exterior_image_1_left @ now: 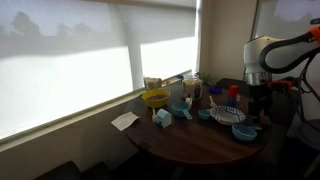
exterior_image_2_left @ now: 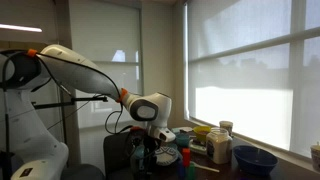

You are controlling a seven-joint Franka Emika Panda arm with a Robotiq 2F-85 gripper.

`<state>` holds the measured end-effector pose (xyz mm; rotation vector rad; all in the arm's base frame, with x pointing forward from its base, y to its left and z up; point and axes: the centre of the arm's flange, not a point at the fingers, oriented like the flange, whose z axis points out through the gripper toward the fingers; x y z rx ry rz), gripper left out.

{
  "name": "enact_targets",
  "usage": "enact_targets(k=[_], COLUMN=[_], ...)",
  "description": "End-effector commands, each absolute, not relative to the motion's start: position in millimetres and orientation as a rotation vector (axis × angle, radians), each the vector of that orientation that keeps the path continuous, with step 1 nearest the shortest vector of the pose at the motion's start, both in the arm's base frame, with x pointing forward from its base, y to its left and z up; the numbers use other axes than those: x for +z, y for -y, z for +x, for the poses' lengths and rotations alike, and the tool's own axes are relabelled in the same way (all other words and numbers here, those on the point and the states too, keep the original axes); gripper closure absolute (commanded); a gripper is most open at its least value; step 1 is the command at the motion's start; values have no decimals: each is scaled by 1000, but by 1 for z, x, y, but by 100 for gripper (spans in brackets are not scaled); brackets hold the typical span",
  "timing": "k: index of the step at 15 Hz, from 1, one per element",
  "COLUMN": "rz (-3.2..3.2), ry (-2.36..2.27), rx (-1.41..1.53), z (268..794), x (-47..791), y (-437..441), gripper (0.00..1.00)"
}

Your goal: Put the orange block on the table then put the blue block on top of the orange block

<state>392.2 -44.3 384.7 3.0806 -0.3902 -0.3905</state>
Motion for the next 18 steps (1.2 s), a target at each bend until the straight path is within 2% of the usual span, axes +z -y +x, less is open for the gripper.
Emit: enact_targets(k=[1, 4, 13, 18], rz=[3081, 3081, 2984, 2909], ry=[390, 390, 378, 467], rx=[-391, -391, 57, 259], z=[392, 392, 426, 444], x=[385, 385, 496, 515], y=[44, 44, 56, 63], gripper=[0, 0, 0, 0])
